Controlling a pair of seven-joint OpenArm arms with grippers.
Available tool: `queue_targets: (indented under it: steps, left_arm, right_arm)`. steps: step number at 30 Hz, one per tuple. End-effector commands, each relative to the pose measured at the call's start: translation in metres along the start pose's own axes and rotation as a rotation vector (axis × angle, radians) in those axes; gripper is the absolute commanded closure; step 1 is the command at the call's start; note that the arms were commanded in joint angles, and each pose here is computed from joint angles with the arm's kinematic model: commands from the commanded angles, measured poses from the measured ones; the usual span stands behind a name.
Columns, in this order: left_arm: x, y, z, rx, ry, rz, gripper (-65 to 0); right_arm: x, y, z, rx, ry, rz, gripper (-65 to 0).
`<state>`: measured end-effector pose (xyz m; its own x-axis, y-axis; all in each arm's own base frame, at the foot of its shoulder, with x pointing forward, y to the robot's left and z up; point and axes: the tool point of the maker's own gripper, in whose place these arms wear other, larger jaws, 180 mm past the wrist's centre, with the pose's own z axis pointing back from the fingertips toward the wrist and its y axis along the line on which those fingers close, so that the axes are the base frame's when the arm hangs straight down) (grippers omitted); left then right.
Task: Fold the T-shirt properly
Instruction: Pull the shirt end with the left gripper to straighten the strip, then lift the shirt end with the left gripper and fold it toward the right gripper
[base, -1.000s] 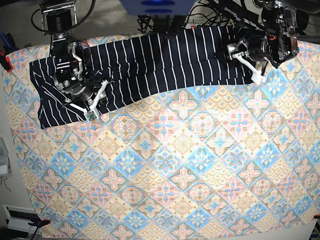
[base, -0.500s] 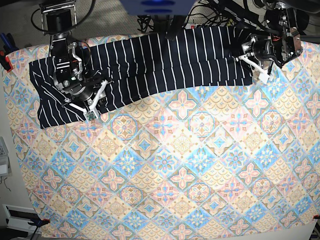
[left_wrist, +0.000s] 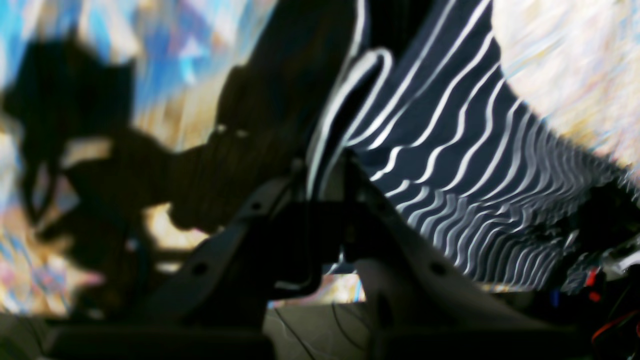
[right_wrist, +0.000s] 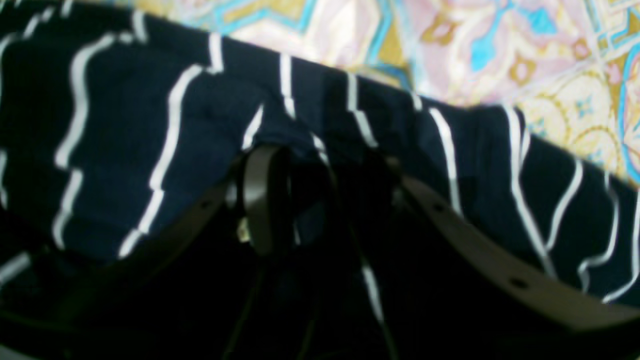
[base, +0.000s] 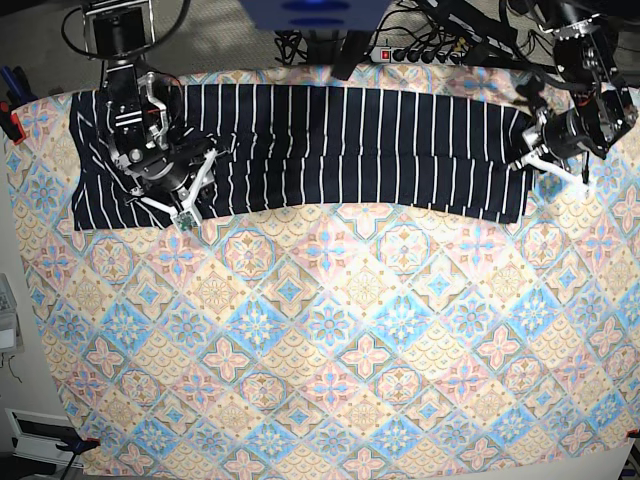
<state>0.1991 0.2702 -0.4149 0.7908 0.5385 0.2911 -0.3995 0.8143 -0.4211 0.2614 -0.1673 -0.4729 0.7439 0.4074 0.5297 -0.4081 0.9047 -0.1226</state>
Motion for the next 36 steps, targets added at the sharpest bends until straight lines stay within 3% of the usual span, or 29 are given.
queue_targets:
  steps: [1, 8, 16, 25, 31, 36]
  left_arm:
    - [0.016, 0.000, 0.007, 0.007, -0.046, -0.015, 0.0]
    - [0.030, -0.011, 0.015, -0.037, -0.101, -0.013, 0.0]
    - [-0.005, -0.097, 0.019, -0.291, -0.082, -0.034, 0.0]
    - [-0.071, -0.191, -0.006, -0.511, 0.074, -0.054, 0.0]
    - [-0.098, -0.237, -0.020, -0.533, 0.127, -0.143, 0.0]
    - [-0.100, -0.244, -0.020, -0.541, 0.141, -0.184, 0.0]
  right_arm:
    - [0.005, -0.010, 0.004, -0.029, 0.003, 0.024, -24.6]
    - [0.020, -0.008, 0.009, -0.031, -0.037, 0.033, -24.6]
    - [0.020, -0.011, 0.010, -0.036, -0.040, 0.029, -24.6]
    - [0.023, -0.009, 0.016, -0.039, -0.060, 0.038, -24.6]
    - [0.025, -0.029, 0.026, -0.087, -0.079, 0.013, -24.6]
    - [0.019, -0.050, 0.033, -0.135, -0.077, -0.026, -24.6]
